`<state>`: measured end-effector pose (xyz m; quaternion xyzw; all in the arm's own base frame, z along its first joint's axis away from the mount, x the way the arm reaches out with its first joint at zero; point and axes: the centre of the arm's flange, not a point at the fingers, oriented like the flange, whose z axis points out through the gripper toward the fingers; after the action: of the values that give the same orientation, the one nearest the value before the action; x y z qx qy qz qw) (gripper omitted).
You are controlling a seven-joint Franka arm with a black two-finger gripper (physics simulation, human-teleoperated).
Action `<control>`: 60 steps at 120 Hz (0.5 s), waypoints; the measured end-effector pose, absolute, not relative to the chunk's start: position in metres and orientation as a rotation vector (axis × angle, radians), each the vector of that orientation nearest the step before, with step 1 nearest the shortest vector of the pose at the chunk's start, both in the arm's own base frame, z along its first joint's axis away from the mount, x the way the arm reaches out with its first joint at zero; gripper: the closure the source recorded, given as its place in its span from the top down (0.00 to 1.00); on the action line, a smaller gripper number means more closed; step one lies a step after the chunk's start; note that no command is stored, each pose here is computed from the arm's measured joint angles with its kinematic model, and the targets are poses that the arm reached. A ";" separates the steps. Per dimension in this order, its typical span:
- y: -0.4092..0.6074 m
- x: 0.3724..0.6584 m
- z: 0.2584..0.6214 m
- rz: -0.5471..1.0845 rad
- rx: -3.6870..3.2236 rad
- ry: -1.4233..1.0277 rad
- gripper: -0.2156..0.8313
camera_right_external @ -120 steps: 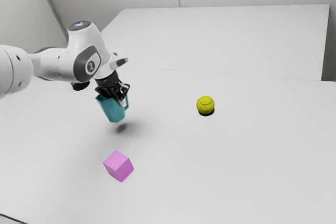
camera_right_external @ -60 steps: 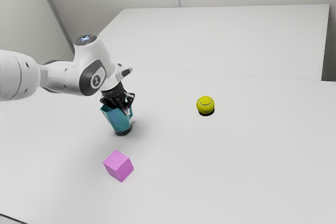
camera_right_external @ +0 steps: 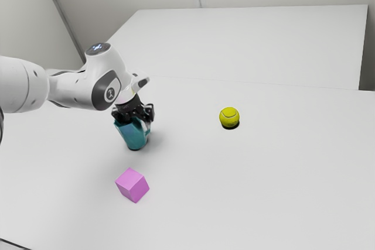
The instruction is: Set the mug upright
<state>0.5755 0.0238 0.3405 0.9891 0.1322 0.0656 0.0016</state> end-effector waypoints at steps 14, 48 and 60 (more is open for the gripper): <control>0.024 0.575 0.354 0.239 3.102 0.415 0.60; 0.023 0.571 0.411 0.339 3.097 0.413 0.74; 0.016 0.572 0.439 0.371 3.097 0.396 0.76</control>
<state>0.5718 0.0164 0.4394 0.9850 0.1258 0.1181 -0.0012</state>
